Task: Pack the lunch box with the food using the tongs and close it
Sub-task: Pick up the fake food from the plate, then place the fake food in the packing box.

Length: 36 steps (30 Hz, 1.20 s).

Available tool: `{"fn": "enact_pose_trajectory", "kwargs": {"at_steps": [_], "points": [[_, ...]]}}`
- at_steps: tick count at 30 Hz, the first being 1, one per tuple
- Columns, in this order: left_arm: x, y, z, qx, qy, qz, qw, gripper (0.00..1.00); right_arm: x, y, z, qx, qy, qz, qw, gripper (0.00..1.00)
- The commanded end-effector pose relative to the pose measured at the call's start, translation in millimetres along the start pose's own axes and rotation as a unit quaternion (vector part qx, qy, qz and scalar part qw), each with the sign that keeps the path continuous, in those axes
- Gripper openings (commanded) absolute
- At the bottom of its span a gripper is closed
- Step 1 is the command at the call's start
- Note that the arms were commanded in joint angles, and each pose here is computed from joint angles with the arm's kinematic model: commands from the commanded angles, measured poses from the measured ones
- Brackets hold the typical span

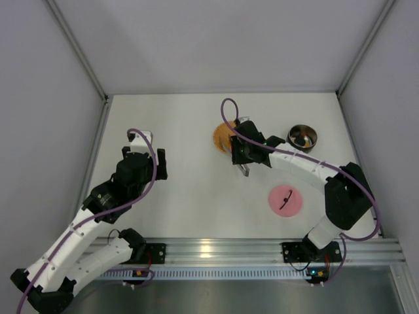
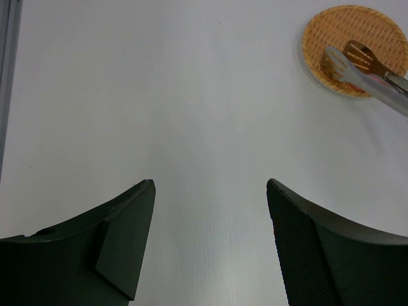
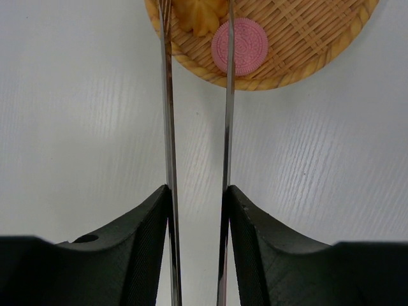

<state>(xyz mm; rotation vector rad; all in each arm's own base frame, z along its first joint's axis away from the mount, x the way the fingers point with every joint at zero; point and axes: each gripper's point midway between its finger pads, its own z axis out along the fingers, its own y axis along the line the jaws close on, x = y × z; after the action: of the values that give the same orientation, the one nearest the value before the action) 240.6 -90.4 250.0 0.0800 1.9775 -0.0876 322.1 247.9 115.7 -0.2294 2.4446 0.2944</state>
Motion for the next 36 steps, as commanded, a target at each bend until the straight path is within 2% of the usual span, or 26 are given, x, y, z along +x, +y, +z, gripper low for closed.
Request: {"fn": "enact_pose_trajectory", "kwargs": {"at_steps": [1, 12, 22, 29, 36], "points": [[-5, 0, 1, 0.001, -0.014, -0.005, 1.0, 0.76, -36, 10, -4, -0.019, -0.046, 0.008, 0.999, 0.4], [-5, 0, 1, 0.0, -0.015, -0.005, 1.0, 0.76, -62, 4, -26, -0.011, -0.078, 0.015, 0.997, 0.29], [-5, 0, 1, 0.0, -0.015, -0.005, 1.0, 0.76, -86, -18, -47, 0.017, -0.108, 0.032, 0.993, 0.28], [-5, -1, 1, 0.003, -0.013, -0.004, 1.0, 0.76, -88, -84, -92, 0.063, -0.15, 0.092, 0.982, 0.28], [-5, -3, 1, 0.007, -0.013, -0.003, 1.0, 0.76, -60, -160, -132, 0.14, -0.167, 0.149, 0.964, 0.28]]}}
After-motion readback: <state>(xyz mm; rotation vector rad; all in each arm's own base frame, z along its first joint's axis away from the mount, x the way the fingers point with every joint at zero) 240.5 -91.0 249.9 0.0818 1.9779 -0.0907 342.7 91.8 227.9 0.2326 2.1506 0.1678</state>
